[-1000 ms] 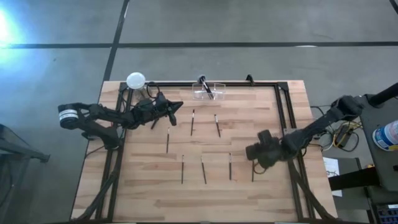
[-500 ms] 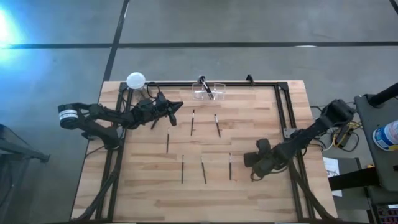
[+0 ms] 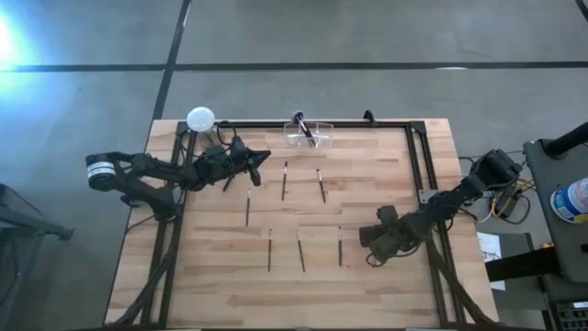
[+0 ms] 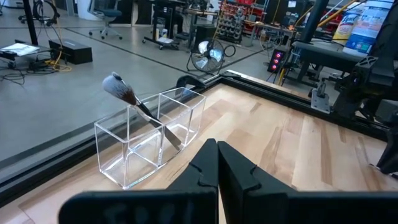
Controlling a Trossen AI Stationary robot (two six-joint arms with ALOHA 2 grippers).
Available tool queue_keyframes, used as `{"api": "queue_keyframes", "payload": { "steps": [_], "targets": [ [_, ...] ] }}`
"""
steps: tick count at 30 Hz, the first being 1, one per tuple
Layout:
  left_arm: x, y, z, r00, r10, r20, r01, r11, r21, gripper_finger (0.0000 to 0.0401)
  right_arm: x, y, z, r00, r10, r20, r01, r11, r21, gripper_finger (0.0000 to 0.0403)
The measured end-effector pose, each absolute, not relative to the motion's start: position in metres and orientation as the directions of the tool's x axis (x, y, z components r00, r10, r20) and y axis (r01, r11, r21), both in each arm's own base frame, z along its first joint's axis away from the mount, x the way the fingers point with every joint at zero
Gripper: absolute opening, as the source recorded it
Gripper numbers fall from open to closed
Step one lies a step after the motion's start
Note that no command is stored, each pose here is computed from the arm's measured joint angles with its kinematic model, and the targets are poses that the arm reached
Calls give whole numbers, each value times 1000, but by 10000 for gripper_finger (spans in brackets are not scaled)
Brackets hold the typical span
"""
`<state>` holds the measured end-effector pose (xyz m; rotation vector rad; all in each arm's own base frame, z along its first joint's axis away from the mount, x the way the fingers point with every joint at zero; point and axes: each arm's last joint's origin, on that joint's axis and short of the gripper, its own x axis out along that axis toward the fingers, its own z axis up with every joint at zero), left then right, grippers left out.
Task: Pick & Place Makeup Brushes
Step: Put the black eyeshadow brush into the transparent organizer
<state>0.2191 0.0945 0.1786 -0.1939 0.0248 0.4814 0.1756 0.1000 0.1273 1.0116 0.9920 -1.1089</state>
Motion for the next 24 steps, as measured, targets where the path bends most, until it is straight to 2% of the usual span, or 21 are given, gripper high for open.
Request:
{"api": "queue_keyframes", "payload": {
  "steps": [4,13,18,24],
  "targets": [
    [219,95,179,886,458,-69,-462,868,-181,0,176,99,127,158,-223,-962,977,174,120,35],
    [219,94,179,887,457,-69,-462,868,-185,0,179,94,129,180,-241,-954,953,283,108,33],
    [219,94,179,889,452,-69,-457,870,-185,0,185,94,139,253,-288,-924,913,387,129,33],
    [219,94,178,889,451,-73,-457,870,-185,0,190,94,157,339,-302,-891,868,467,172,33]
  ]
}}
